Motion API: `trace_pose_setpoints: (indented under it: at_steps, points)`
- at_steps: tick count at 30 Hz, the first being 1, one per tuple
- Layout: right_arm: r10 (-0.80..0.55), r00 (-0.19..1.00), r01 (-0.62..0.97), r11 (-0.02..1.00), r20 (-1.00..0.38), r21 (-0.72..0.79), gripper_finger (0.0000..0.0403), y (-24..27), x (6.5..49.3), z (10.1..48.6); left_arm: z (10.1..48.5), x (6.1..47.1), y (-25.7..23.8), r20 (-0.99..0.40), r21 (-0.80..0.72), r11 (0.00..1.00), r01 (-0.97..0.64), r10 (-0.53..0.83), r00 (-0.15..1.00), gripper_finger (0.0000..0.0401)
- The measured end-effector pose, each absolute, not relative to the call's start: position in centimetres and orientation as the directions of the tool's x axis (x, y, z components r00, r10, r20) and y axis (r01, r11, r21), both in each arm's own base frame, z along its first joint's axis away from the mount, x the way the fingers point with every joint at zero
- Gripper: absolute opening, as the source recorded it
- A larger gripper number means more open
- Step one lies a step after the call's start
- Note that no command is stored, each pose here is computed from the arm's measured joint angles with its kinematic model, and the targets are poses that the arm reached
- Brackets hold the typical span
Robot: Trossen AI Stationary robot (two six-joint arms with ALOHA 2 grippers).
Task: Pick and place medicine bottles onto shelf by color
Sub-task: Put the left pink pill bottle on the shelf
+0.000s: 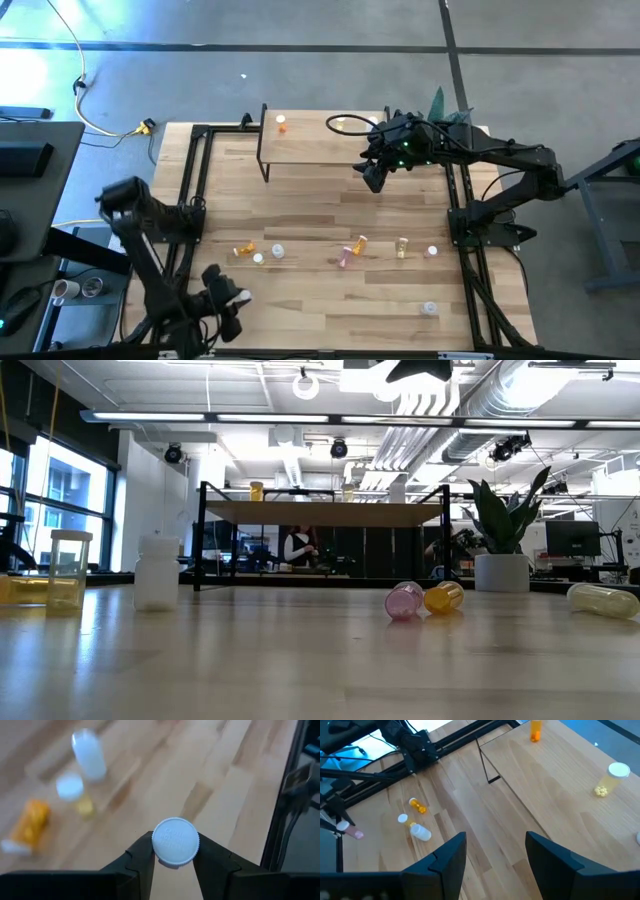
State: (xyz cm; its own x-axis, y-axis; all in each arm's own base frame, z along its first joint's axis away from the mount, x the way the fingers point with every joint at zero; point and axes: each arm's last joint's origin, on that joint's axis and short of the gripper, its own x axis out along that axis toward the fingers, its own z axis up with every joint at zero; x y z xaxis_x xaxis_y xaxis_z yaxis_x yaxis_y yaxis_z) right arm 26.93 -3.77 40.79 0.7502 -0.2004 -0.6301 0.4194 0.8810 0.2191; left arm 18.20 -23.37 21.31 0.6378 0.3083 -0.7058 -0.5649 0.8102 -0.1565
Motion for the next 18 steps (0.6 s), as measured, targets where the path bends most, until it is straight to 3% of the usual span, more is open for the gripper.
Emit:
trace_pose_setpoints:
  at_steps: [18]
  points:
    - [-0.312,0.735,0.535,0.813,-0.602,0.232,0.0194,-6.0,26.7,41.0,31.9,21.3,-7.8,-0.601,-0.005,0.82,-0.572,0.455,0.657,0.011]
